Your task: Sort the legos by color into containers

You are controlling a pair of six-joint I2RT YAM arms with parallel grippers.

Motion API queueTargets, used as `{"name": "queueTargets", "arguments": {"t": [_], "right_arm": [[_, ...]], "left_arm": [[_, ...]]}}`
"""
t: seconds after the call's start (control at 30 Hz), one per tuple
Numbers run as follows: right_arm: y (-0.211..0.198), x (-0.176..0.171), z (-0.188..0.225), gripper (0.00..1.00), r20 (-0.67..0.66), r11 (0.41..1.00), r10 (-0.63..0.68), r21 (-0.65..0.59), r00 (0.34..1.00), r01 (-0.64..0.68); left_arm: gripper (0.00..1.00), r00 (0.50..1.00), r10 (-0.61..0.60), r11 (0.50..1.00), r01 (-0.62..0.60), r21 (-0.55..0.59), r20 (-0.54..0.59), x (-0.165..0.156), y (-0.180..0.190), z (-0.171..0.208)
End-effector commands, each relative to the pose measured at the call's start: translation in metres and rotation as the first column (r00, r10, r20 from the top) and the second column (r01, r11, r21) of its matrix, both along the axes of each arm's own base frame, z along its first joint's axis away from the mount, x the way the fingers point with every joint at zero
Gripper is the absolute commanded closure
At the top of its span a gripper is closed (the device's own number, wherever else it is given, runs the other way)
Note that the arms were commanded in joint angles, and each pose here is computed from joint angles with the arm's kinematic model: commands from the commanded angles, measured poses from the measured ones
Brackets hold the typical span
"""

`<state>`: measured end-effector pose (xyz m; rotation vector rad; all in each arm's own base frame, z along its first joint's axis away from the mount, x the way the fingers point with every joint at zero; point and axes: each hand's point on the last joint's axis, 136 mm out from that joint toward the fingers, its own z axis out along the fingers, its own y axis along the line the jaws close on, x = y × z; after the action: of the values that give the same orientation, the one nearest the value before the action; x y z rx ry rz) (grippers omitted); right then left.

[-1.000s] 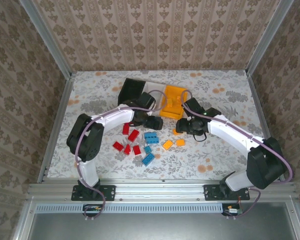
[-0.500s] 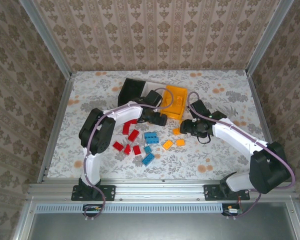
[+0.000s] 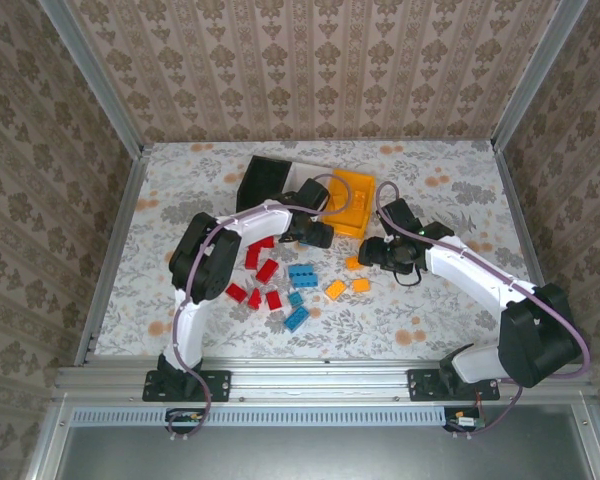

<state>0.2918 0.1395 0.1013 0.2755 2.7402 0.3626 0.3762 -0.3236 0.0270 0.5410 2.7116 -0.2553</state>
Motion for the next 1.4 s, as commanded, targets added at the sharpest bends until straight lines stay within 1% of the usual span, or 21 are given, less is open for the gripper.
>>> {"name": "queueTargets", "arguments": {"t": [0.0, 0.07, 0.17, 0.2, 0.47, 0.53, 0.63, 0.7, 0.77, 0.87, 0.93, 1.07, 1.13, 1.23, 1.37], "right_arm": [[0.003, 0.0, -0.002, 0.33, -0.014, 0.999, -0.012, 0.031, 1.0, 0.013], [0.003, 0.0, -0.001, 0.33, -0.014, 0.999, -0.012, 0.032, 1.0, 0.012], [0.003, 0.0, -0.001, 0.33, -0.013, 0.999, -0.016, 0.032, 1.0, 0.016], [0.003, 0.0, -0.001, 0.33, -0.011, 0.999, -0.015, 0.033, 1.0, 0.015], [0.004, 0.002, -0.001, 0.34, -0.007, 0.999, -0.021, 0.039, 1.0, 0.021], [0.004, 0.002, -0.001, 0.33, -0.006, 0.999, -0.02, 0.036, 1.0, 0.02], [0.003, 0.001, -0.002, 0.34, -0.007, 0.999, -0.02, 0.032, 1.0, 0.02], [0.003, 0.0, -0.003, 0.34, -0.011, 0.999, -0.019, 0.031, 1.0, 0.019], [0.003, -0.001, -0.005, 0.34, -0.016, 0.999, -0.017, 0.032, 1.0, 0.018], [0.003, -0.006, -0.009, 0.34, -0.026, 0.999, -0.022, 0.029, 0.999, 0.023], [0.002, -0.01, -0.011, 0.34, -0.028, 0.999, -0.021, 0.026, 0.999, 0.022], [-0.003, -0.022, -0.017, 0.34, -0.047, 1.0, -0.023, 0.002, 0.999, 0.023], [-0.006, -0.027, -0.018, 0.34, -0.051, 1.0, -0.029, -0.006, 0.998, 0.028], [-0.01, -0.033, -0.02, 0.34, -0.054, 0.999, -0.039, -0.01, 0.998, 0.039], [-0.013, -0.037, -0.022, 0.34, -0.056, 0.999, -0.048, -0.013, 0.997, 0.047]], "left_arm": [[0.23, 1.0, -0.011, 1.0, 0.011, 0.018, -0.002, 0.003, -0.001, -0.007], [0.26, 1.0, -0.012, 1.0, 0.012, 0.016, -0.006, 0.002, -0.001, -0.007], [0.34, 1.0, -0.011, 1.0, 0.011, 0.013, -0.009, -0.001, 0.001, -0.004], [0.34, 1.0, -0.01, 1.0, 0.011, 0.013, -0.007, -0.003, 0.003, -0.002], [0.35, 1.0, 0.008, 1.0, -0.008, -0.002, 0.005, -0.024, 0.025, 0.027], [0.35, 1.0, 0.019, 1.0, -0.019, -0.018, 0.02, -0.029, 0.033, 0.041], [0.35, 0.998, 0.039, 0.997, -0.036, -0.062, 0.054, -0.029, 0.041, 0.067], [0.35, 0.996, 0.046, 0.994, -0.038, -0.098, 0.081, -0.02, 0.043, 0.088], [0.35, 0.993, 0.047, 0.992, -0.033, -0.124, 0.109, -0.004, 0.043, 0.109], [0.35, 0.985, 0.035, 0.993, -0.015, -0.121, 0.168, 0.028, 0.041, 0.135], [0.35, 0.982, 0.037, 0.994, -0.017, -0.111, 0.183, 0.053, 0.04, 0.14], [0.35, 0.985, 0.042, 0.994, -0.025, -0.103, 0.167, 0.095, 0.035, 0.132], [0.35, 0.986, 0.04, 0.995, -0.025, -0.094, 0.164, 0.109, 0.031, 0.126], [0.34, 0.987, 0.031, 0.997, -0.02, -0.072, 0.159, 0.124, 0.025, 0.117], [0.34, 0.991, 0.027, 0.999, -0.022, -0.043, 0.133, 0.132, 0.023, 0.102]]}}
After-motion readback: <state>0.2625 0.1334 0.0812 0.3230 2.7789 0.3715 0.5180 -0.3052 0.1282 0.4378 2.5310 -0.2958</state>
